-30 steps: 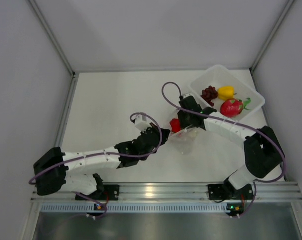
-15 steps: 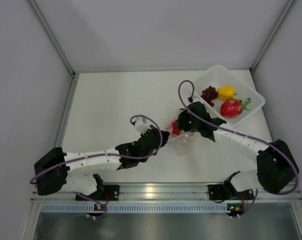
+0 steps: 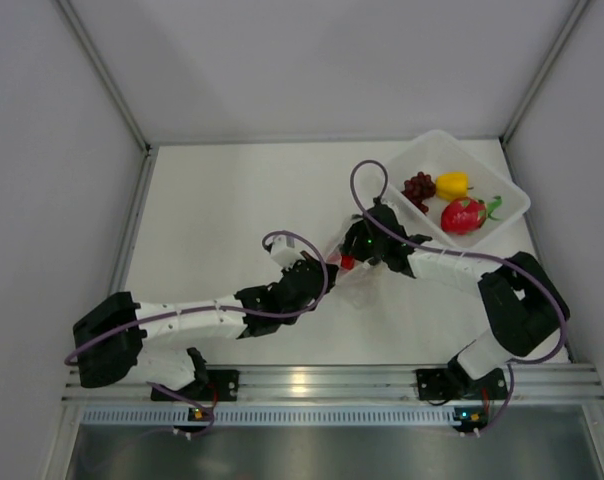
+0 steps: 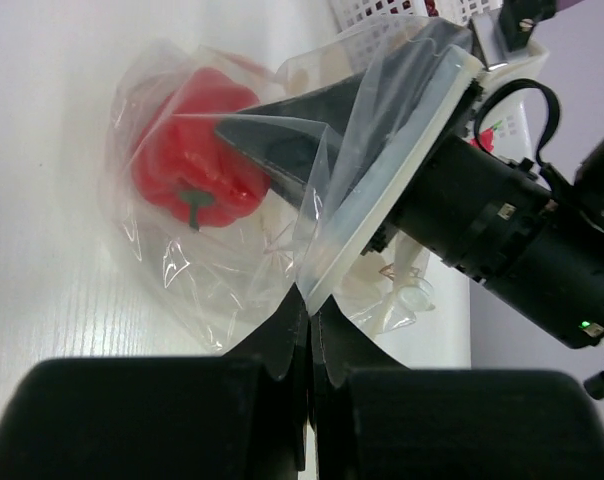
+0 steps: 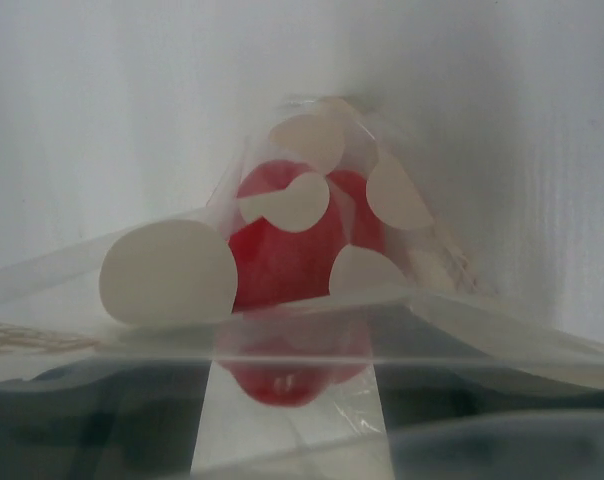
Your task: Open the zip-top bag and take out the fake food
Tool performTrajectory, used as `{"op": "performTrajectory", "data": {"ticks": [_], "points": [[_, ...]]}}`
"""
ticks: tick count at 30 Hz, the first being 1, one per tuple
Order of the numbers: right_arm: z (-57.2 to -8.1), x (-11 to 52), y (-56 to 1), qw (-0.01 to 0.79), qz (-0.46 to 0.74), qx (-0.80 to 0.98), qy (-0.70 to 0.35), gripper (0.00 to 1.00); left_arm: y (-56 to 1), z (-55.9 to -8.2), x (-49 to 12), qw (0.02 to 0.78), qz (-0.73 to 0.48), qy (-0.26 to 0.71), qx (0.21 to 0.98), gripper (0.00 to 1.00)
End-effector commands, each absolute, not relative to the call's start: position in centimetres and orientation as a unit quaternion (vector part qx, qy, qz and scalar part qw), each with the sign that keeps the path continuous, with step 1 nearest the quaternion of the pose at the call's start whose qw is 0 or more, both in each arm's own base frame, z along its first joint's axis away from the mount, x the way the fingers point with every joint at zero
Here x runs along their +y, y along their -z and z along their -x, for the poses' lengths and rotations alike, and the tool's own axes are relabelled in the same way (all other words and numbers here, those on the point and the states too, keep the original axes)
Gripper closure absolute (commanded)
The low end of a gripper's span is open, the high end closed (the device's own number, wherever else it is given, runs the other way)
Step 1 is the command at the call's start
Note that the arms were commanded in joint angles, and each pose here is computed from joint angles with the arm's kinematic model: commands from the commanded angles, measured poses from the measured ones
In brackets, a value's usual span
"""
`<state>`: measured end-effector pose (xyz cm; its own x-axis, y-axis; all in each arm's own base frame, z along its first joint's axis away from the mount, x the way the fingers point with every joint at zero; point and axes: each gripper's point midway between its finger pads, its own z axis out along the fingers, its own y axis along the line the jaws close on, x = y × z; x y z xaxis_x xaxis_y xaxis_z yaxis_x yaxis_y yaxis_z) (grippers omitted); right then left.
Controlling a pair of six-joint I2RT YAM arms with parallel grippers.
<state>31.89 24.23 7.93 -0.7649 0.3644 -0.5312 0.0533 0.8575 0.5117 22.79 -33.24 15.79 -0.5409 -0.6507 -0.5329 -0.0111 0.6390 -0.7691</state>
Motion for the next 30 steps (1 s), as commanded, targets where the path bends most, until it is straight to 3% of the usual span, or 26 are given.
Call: {"op": "performTrajectory", "data": {"ticks": [1, 13, 17, 25, 30], "points": [[-35.6, 25.6, -9.8, 0.361, -0.162, 0.875, -0.278, 0.37, -13.6, -22.3, -31.8, 0.432, 0.203, 0.334, 0.812, 1.0], [-34.3, 25.7, -5.0, 0.331, -0.1, 0.921, -0.177, 0.31, -14.0, -22.5, -30.6, 0.453, 0.201, 0.325, 0.806, 1.0], [-33.6, 26.1, -4.1, 0.327, -0.076, 0.929, -0.155, 0.23, -14.2, -22.6, -29.9, 0.463, 0.204, 0.319, 0.802, 1.0], [-33.0, 26.3, -1.2, 0.305, -0.064, 0.941, -0.13, 0.24, -15.0, -22.9, -28.7, 0.482, 0.204, 0.312, 0.793, 1.0], [-33.0, 25.7, -2.1, 0.323, -0.066, 0.936, -0.12, 0.32, -15.2, -22.9, -28.4, 0.486, 0.203, 0.311, 0.791, 1.0]]}}
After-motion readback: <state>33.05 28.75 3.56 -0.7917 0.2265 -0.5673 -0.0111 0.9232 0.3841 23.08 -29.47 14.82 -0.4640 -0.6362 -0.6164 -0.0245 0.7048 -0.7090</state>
